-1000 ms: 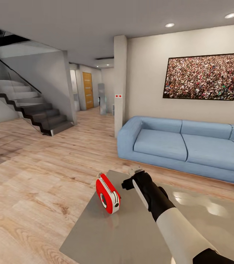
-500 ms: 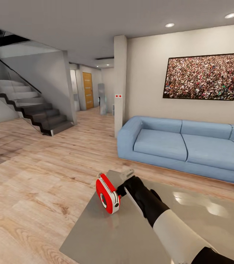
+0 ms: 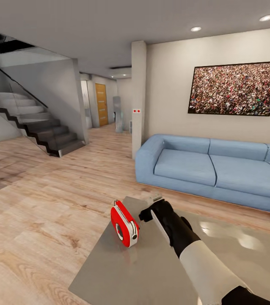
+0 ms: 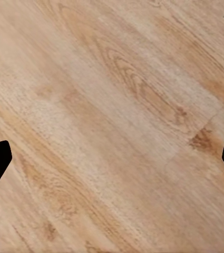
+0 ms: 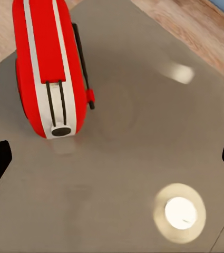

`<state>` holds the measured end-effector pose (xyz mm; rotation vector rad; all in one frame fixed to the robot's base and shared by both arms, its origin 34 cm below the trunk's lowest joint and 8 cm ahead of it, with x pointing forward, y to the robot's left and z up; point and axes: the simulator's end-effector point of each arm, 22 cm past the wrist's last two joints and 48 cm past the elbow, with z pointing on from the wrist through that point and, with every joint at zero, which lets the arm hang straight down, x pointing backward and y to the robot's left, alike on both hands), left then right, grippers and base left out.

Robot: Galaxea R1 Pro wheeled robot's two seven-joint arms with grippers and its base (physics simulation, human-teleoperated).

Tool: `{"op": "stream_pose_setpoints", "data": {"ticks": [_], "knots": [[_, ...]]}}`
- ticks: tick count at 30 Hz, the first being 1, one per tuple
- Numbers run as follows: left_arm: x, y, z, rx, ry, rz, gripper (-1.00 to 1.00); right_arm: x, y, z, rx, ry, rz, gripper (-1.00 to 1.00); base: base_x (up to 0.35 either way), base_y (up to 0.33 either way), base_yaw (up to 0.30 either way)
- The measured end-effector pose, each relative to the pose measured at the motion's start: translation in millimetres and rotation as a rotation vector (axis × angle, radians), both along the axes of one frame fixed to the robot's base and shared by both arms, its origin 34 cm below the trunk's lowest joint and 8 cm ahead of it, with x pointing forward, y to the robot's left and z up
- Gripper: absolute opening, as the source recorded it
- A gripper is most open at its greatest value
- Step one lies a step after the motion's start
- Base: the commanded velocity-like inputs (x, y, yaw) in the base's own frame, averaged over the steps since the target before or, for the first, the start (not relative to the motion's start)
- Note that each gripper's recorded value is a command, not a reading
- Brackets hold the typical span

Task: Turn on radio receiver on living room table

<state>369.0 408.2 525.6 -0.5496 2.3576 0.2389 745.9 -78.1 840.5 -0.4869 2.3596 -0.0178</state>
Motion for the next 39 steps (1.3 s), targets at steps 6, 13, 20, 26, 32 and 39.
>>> {"op": "stream_pose_setpoints", "data": {"ticks": [6, 13, 20, 26, 32, 39], "knots": [[0, 0, 0, 0.001, 0.001, 0.000, 1.00, 1, -3, 1, 0.013, 0.001, -0.012, 1.00, 0.181, 0.093, 0.000], [0, 1, 0, 0.002, 0.001, -0.001, 1.00, 1, -3, 1, 0.012, 0.000, -0.012, 1.00, 0.242, 0.157, 0.000], [-18, -15, -10, -0.020, 0.024, 0.005, 1.00, -1, -17, -14, -0.015, 0.009, -0.010, 1.00, 0.028, 0.019, 0.000], [-32, -44, -23, -0.069, 0.065, 0.004, 1.00, -3, -10, -21, 0.004, 0.019, 0.009, 1.00, 0.000, 0.000, 0.000], [-38, -67, -30, -0.104, 0.081, 0.005, 1.00, -9, -3, -23, 0.009, 0.048, -0.006, 1.00, 0.000, 0.000, 0.000], [-39, -69, -30, -0.109, 0.083, 0.006, 1.00, -13, -9, -27, -0.015, 0.077, -0.020, 1.00, 0.000, 0.000, 0.000]]}}
